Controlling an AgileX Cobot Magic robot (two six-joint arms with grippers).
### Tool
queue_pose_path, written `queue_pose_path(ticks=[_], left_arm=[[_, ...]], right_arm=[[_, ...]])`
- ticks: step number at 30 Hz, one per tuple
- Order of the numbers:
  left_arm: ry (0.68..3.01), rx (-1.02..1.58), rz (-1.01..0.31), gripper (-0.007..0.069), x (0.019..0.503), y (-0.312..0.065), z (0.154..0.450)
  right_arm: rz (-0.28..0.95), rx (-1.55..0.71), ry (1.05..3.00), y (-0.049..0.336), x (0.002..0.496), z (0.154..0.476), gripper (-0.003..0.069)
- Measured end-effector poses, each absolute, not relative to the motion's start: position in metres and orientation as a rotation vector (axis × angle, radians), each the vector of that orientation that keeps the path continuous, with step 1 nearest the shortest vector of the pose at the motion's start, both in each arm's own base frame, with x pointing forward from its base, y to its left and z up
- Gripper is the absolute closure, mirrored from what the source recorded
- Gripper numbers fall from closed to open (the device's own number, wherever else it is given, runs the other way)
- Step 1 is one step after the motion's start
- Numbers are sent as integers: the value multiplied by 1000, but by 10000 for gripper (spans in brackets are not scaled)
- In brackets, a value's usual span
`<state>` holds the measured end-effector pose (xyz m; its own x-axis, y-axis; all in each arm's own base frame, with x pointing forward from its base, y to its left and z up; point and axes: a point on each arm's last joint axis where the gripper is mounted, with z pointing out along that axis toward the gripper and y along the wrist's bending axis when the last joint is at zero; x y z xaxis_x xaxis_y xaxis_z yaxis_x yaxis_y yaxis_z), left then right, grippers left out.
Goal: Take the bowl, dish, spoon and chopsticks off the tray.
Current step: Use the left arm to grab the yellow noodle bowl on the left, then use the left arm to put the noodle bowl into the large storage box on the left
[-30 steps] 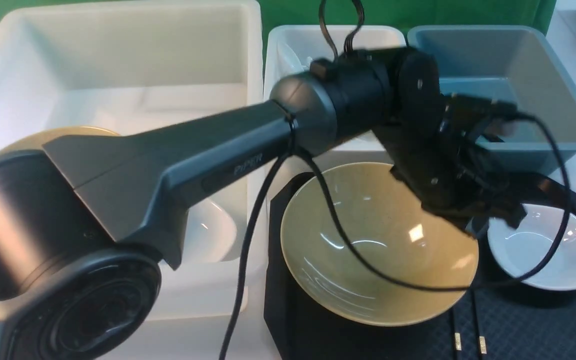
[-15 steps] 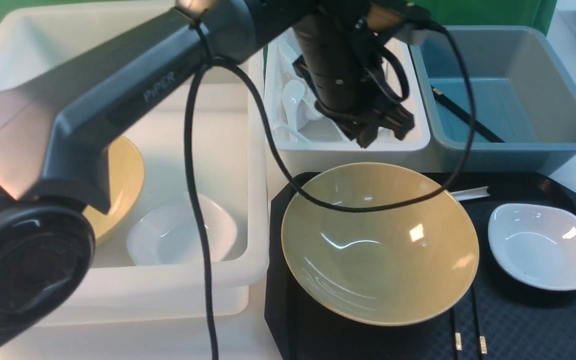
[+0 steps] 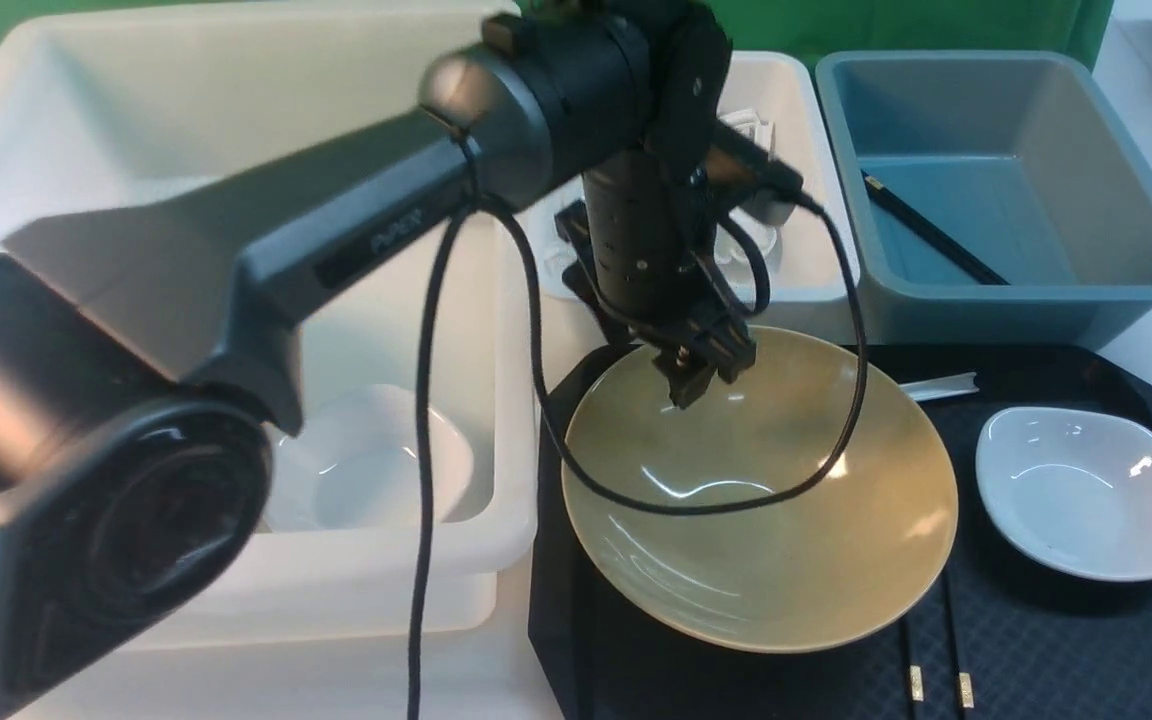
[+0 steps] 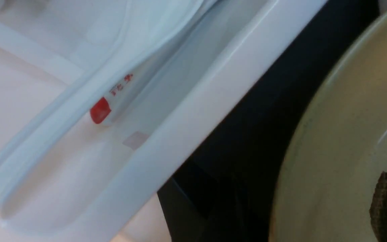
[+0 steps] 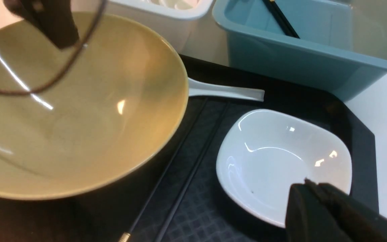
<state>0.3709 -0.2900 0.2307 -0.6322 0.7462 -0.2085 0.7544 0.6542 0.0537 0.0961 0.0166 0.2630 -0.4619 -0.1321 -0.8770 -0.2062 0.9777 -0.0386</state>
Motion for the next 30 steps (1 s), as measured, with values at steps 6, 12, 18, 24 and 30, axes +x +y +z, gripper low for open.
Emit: queue_pose_path(ticks=[6, 12, 18, 24, 30], left_arm=[[2745, 1173, -72, 198, 374, -294, 205], [2788, 1128, -231, 391, 370, -300, 202], [2812, 1095, -366, 528, 367, -304, 208], [2850, 990, -625, 612, 377, -292, 210], [2793, 902, -755, 626, 393, -271, 222]], right_arm=[[92, -232, 2058, 17, 96, 263, 613], [92, -231, 2059, 17, 96, 263, 613], [100, -218, 2061, 17, 96, 263, 613], [101, -217, 2063, 17, 96, 263, 613], [102, -219, 2073, 17, 96, 262, 613]])
